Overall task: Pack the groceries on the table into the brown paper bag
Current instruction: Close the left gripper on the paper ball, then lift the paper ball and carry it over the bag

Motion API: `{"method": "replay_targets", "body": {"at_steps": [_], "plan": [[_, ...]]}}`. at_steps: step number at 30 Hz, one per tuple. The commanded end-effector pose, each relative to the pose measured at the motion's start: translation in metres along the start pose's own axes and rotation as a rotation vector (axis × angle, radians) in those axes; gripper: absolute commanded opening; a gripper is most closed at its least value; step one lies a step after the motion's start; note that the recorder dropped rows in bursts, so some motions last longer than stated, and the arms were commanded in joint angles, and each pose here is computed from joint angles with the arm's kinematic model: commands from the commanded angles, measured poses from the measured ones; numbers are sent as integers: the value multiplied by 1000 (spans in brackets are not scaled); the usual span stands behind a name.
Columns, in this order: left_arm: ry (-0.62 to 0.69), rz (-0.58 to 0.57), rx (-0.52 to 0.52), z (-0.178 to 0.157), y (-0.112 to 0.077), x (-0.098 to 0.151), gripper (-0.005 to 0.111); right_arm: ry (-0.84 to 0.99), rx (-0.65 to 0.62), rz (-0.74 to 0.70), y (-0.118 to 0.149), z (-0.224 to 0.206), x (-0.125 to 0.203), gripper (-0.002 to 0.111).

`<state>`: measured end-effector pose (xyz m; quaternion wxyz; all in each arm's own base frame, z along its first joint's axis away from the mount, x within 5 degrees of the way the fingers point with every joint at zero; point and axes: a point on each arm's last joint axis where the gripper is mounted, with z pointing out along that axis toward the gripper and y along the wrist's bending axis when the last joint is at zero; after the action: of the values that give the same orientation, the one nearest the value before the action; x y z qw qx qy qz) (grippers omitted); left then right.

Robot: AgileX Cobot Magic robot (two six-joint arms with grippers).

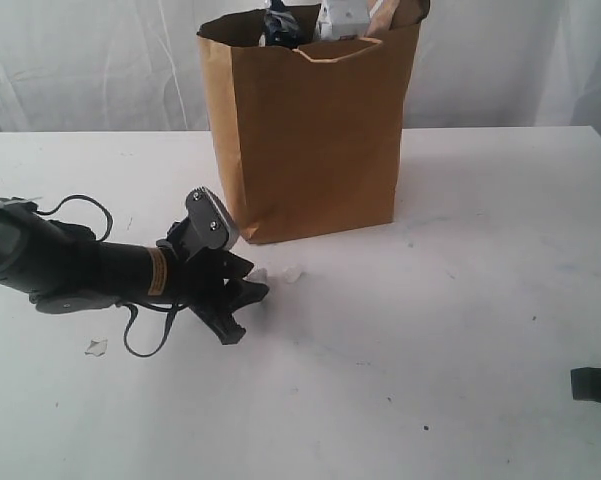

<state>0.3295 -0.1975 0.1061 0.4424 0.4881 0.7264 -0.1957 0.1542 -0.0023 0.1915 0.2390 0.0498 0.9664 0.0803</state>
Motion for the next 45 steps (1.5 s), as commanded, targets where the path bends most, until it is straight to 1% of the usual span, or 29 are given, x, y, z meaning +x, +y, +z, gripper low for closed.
{"method": "replay_targets", "body": {"at_steps": [1, 7, 11, 15, 18, 21, 23, 25, 28, 30, 31, 33, 35, 38, 41, 42, 45], "plan": [[2, -14, -7, 0, 0, 1, 33, 13, -4, 8, 0, 1, 3, 0], [3, -12, -5, 0, 0, 1, 0, 15, -4, 8, 0, 1, 3, 0], [-14, -7, -15, -4, 1, -6, 0, 15, -4, 8, 0, 1, 3, 0], [-67, 21, -57, -21, 9, -27, 0, 15, -4, 8, 0, 1, 3, 0], [-109, 48, -135, -47, 23, -49, 0, 13, -4, 8, 0, 1, 3, 0], [-158, 45, -248, -81, 41, -69, 0, 13, -4, 8, 0, 1, 3, 0], [-225, 2, -330, -105, 54, -80, 0, 13, -4, 8, 0, 1, 3, 0], [-372, -68, -391, -128, 66, -94, 0, 11, -3, 8, 0, 1, 3, 0], [-680, -145, -382, -150, 74, -110, 0, 5, -1, 8, 0, 1, 2, 0], [-786, -185, -367, -152, 79, -115, 0, 1, 0, 8, 0, 1, 2, 0], [-814, -217, -350, -151, 82, -118, 0, -2, 1, 8, 0, 1, 2, 0], [-831, -242, -322, -146, 89, -123, 0, -2, 1, 8, 0, 1, 2, 0], [-852, -216, -297, -141, 96, -134, 0, -2, 1, 8, 0, 1, 2, 0], [-895, -184, -294, -138, 111, -153, 0, -2, 1, 8, 0, 1, 2, 0], [-847, -203, -270, -128, 124, -161, 0, -2, 1, 8, 0, 1, 2, 0], [-829, -206, -249, -124, 127, -161, 0, -2, 1, 8, 0, 1, 2, 0], [-810, -196, -144, -112, 129, -165, 0, 0, 0, 8, 0, 1, 2, 0]]}}
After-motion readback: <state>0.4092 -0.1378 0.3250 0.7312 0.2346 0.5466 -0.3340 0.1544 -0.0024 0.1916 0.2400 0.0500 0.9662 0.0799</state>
